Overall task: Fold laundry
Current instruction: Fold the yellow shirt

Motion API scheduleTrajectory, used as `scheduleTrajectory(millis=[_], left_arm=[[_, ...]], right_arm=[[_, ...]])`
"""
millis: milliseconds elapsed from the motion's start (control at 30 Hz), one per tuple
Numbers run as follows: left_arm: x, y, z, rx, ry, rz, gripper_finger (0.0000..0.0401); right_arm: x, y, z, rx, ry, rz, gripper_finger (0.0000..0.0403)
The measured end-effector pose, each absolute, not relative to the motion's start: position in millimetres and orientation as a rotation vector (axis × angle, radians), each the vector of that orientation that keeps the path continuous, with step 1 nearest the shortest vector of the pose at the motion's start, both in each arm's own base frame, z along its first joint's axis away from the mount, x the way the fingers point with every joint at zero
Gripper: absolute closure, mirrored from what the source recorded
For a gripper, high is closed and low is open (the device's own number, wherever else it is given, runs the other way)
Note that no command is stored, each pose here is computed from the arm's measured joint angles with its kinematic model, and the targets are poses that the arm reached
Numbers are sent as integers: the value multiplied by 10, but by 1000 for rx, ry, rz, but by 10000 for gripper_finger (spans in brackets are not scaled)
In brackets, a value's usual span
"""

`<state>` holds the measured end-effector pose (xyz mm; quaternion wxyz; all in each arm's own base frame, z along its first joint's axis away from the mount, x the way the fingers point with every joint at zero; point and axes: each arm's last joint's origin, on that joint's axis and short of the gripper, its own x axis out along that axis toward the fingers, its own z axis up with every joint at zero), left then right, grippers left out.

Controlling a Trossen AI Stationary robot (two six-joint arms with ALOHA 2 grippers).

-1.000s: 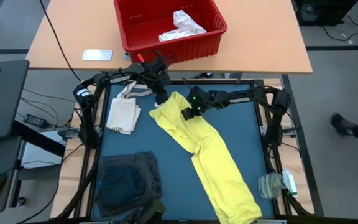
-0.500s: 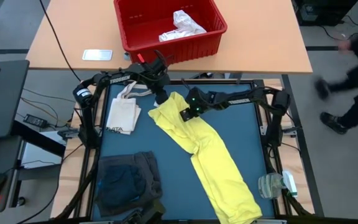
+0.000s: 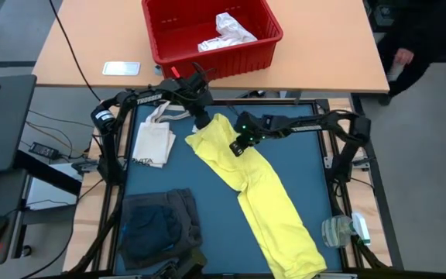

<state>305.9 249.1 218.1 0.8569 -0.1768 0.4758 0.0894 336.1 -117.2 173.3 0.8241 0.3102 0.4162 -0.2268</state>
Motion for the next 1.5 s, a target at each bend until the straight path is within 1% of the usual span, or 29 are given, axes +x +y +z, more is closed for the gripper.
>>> scheduleTrajectory(millis=[133,233,333,467,600,800,900,967,1100,1367,1500], left_arm=[[3066,2482,2181,-383,999,192,266],[3090,2453,2181,-383,1001,186,266],[3128,2407,2183,-404,996,179,266],[3221,2343,2177,-433,954,133,266],[3284,2310,2112,-451,958,123,256],[3181,2444,2057,-508,976,171,206],[3092,2567,2063,-540,952,202,181],[3064,2643,2064,-553,915,202,171],[3086,2671,1971,-586,916,190,169],[3297,2461,1820,-570,962,102,179],[3317,2496,1796,-522,975,190,189]], right_arm=[[3430,-1123,1496,806,956,-377,378],[3461,-1062,1416,843,989,-321,358],[3467,-1040,1450,860,977,-326,322],[3437,-1065,1584,855,926,-390,275],[3376,-1118,1694,850,902,-430,249],[3351,-1064,1821,840,881,-412,247],[3362,-1015,1821,847,889,-407,247],[3370,-982,1820,852,893,-405,247],[3380,-933,1818,877,897,-414,247],[3348,-890,1913,892,880,-430,247],[3325,-886,1945,889,880,-440,247]])
